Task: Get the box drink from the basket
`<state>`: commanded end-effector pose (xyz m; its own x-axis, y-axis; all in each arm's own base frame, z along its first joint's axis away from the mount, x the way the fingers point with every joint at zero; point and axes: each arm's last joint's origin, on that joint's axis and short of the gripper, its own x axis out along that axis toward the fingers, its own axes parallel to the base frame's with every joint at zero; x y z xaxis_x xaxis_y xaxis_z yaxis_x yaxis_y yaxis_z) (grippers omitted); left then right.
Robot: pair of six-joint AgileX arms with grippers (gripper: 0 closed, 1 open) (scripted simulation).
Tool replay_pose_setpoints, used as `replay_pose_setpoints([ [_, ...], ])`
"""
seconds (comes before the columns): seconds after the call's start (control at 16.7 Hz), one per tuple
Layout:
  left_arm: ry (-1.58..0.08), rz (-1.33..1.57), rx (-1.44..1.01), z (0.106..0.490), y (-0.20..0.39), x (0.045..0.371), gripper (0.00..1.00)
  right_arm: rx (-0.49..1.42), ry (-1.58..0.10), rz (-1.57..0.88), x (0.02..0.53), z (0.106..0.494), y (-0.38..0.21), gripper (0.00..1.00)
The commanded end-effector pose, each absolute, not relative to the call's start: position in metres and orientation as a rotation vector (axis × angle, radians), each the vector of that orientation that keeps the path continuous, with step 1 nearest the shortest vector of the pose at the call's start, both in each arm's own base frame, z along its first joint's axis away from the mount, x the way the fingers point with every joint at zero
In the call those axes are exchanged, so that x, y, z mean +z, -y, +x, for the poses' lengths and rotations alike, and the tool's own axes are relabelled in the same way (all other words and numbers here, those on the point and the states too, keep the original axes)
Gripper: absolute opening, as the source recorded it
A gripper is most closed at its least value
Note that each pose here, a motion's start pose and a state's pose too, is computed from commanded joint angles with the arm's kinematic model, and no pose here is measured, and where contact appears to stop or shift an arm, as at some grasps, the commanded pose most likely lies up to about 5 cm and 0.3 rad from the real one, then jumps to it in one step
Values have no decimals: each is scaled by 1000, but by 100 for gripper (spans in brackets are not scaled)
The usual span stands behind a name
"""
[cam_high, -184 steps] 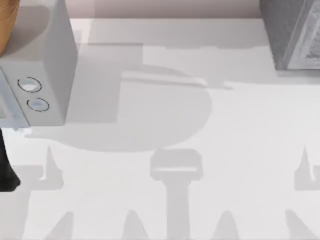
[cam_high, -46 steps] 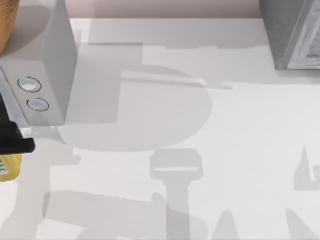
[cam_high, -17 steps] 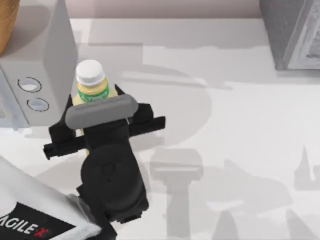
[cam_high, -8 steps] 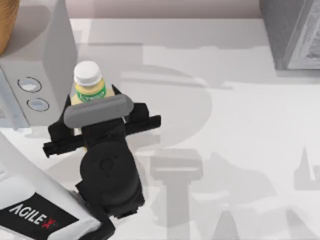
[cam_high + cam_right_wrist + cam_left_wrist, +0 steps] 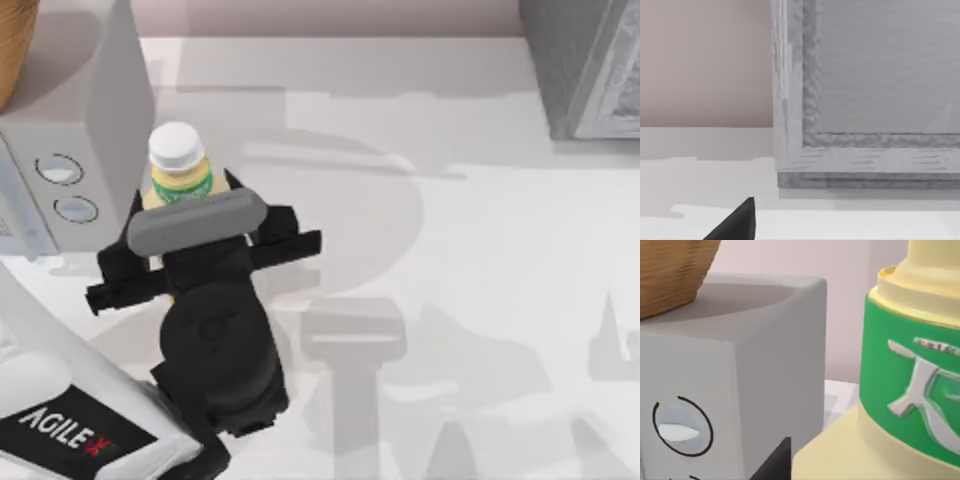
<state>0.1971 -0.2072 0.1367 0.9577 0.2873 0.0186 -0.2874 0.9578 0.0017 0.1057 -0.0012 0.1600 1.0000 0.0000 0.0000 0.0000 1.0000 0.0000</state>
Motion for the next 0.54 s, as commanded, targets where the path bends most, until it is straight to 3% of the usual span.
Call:
replay_pose_setpoints([
  [0.18,18,4,291,197,207,137,98,0,0,0,160,106,1,100],
  [0.54,18,4,291,197,207,137,100,0,0,0,160,106,1,100],
])
